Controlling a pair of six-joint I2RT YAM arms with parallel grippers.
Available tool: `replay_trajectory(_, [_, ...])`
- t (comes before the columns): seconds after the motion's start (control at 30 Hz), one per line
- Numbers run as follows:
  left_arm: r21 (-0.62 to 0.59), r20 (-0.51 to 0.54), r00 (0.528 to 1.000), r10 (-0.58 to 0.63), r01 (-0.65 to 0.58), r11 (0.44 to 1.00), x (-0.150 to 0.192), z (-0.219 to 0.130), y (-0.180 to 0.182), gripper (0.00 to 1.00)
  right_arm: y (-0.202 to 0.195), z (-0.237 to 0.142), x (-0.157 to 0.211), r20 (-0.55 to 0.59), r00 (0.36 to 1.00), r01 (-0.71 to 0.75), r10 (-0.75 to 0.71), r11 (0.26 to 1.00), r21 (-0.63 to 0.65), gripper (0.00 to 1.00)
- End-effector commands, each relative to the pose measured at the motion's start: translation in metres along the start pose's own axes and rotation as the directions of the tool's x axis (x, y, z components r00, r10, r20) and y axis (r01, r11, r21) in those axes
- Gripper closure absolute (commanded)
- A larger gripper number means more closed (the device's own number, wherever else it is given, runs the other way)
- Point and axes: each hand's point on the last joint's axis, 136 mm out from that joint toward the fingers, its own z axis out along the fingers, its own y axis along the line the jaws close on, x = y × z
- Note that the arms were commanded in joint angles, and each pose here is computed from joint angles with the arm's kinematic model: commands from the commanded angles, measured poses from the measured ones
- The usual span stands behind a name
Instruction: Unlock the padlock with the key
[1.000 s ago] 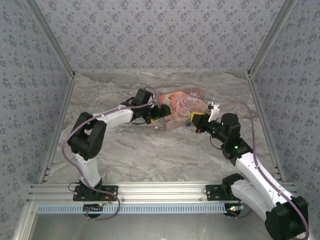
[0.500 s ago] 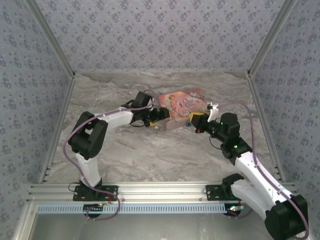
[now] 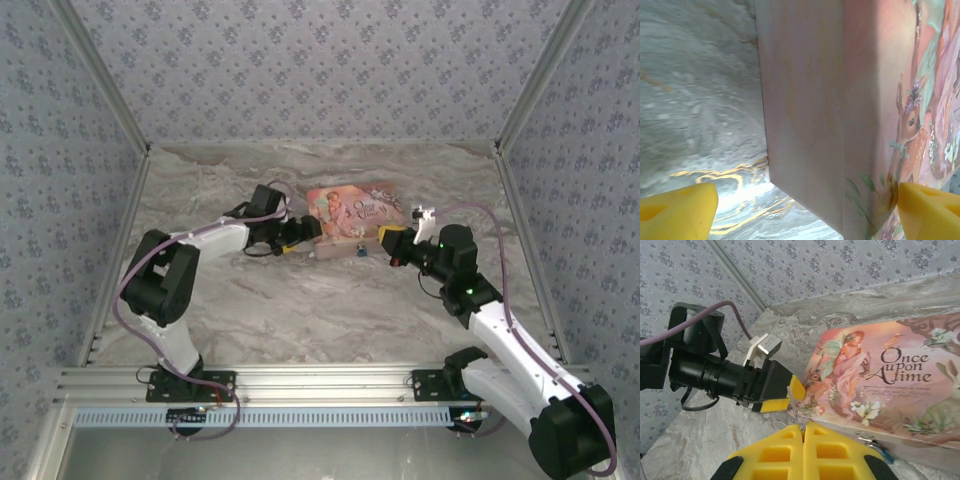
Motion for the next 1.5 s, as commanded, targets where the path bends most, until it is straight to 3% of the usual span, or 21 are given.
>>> replay_trajectory(0.0, [-0.172, -0.014, 0.998, -0.062, 0.059, 0.983, 0.013, -0.013, 0.056, 0.09, 0.005, 0.000, -0.008, 0.010, 1.000, 0.027, -0.027, 1.000, -0.010, 1.00])
replay_trajectory(0.37, [-0.203, 0.071, 0.994, -0.082, 0.095, 0.974, -0.029, -0.051, 0.094, 0.09, 0.003, 0.002, -0.001, -0.009, 1.000, 0.019, -0.019, 1.000, -0.006, 1.00])
replay_trajectory(0.53, [-0.187, 0.102, 0.993, -0.053, 0.071, 0.980, -0.055, -0.060, 0.095, 0.09, 0.004, 0.002, 0.000, -0.012, 1.000, 0.019, -0.019, 1.000, -0.008, 1.00])
replay_trajectory(0.77, [-0.111, 0.320, 0.943, 0.091, -0.059, 0.992, -0.076, -0.102, 0.059, 0.08, 0.002, 0.005, 0.005, -0.021, 1.000, 0.009, -0.009, 1.000, -0.013, 1.00])
replay_trajectory(0.9, [-0.082, 0.389, 0.904, 0.180, -0.160, 0.984, -0.062, -0.120, 0.044, 0.05, 0.007, 0.013, 0.006, -0.031, 0.999, -0.009, 0.008, 0.999, -0.048, 1.00])
replay_trajectory(1.03, [-0.023, 0.345, 0.897, 0.276, -0.286, 0.958, -0.027, -0.114, 0.026, 0.05, 0.011, 0.033, 0.016, -0.097, 0.995, -0.044, 0.037, 0.996, -0.080, 1.00])
replay_trajectory(1.23, [-0.006, 0.381, 0.809, 0.448, -0.482, 0.876, 0.018, -0.099, 0.004, 0.04, 0.012, 0.072, 0.023, -0.157, 0.982, -0.119, 0.103, 0.988, -0.097, 1.00])
replay_trajectory(1.47, [0.007, 0.294, 0.844, 0.449, -0.472, 0.882, 0.025, -0.074, 0.015, 0.08, 0.001, 0.120, 0.032, -0.236, 0.959, -0.178, 0.156, 0.981, -0.074, 1.00])
